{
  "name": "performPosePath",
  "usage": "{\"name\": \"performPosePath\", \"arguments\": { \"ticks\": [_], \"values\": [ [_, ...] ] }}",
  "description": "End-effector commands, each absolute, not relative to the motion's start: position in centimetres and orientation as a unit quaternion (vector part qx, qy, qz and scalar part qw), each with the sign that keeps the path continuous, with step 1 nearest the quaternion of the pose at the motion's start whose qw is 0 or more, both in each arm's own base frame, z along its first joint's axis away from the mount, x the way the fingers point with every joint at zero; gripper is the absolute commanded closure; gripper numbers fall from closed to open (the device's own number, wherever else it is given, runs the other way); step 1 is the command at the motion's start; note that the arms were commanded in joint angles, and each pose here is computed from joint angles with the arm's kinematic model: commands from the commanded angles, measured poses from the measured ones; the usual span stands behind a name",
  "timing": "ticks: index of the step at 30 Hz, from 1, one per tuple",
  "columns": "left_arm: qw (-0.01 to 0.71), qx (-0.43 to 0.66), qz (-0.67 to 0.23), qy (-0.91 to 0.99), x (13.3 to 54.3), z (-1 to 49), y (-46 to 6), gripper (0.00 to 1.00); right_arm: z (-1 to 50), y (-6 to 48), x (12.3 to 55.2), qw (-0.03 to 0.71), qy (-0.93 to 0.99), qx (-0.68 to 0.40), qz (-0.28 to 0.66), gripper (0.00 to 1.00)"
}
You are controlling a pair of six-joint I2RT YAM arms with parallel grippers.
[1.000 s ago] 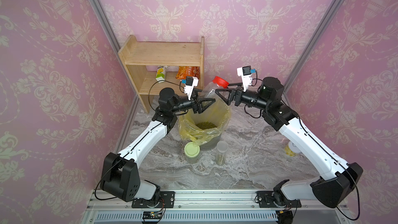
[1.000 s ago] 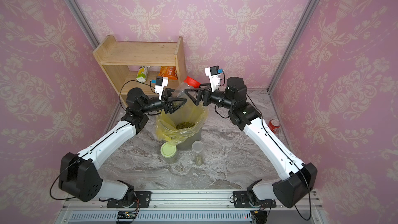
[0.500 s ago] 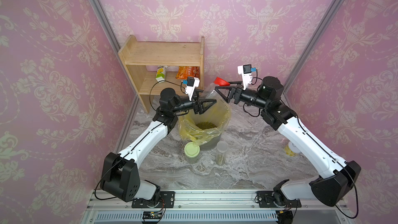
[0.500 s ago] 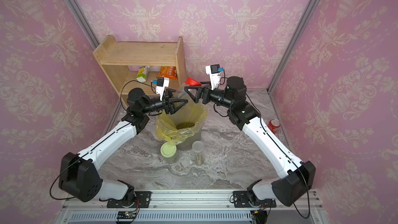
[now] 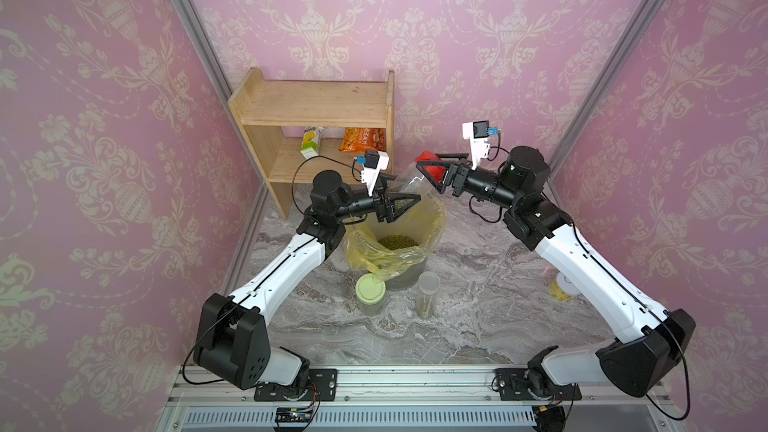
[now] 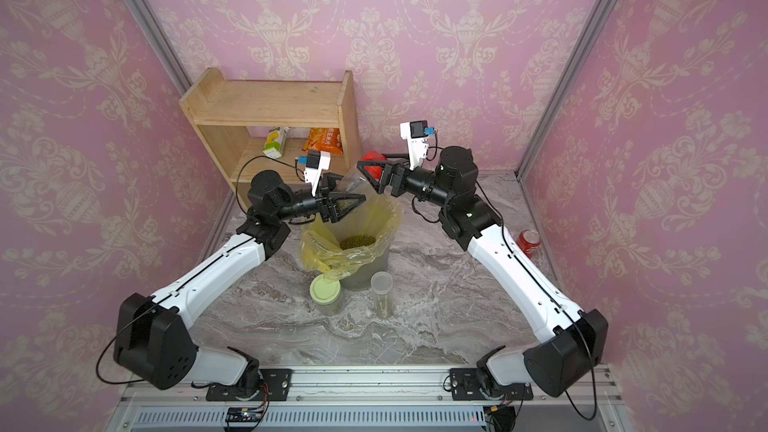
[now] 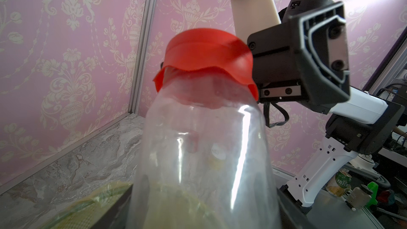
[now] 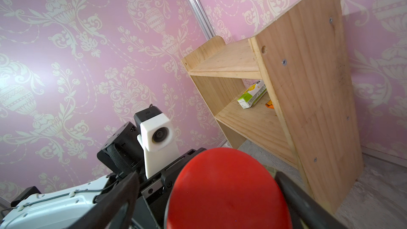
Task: Empty moldy mung beans from jars
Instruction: Unscrew the lid from the jar.
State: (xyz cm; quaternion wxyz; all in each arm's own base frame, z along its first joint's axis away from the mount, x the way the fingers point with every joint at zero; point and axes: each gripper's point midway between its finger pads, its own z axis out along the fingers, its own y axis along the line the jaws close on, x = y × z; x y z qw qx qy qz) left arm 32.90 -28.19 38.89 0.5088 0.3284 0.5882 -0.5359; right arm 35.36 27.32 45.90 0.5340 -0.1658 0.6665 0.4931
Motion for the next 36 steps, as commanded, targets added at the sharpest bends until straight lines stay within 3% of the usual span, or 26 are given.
{"name": "performPosePath", "arguments": {
  "ticks": [1,4,10,14,29,36],
  "values": [
    [0.513,0.345,-0.534,0.576,32.4,39.4,-28.5,0.74,47.5,27.4,35.6,0.544,0.651,-0.167,0.503,0.1],
    [0.515,0.345,-0.536,0.573,32.3,39.7,-28.5,0.74,46.8,27.6,36.0,0.534,0.662,-0.165,0.5,0.12],
    [0.514,0.345,-0.536,0.574,32.3,39.6,-28.5,0.74,46.6,27.3,36.1,0.543,0.659,-0.158,0.495,0.32],
    [0.515,0.342,-0.538,0.574,32.4,39.6,-28.5,0.74,46.9,27.0,36.0,0.551,0.657,-0.153,0.491,0.4],
    [0.508,0.336,-0.53,0.59,32.9,38.6,-28.6,0.75,48.7,21.5,36.1,0.583,0.636,-0.069,0.501,0.41],
    [0.5,0.338,-0.489,0.629,33.3,37.7,-28.1,0.74,43.0,18.5,35.0,0.583,0.703,-0.042,0.405,0.41]
  ]
}}
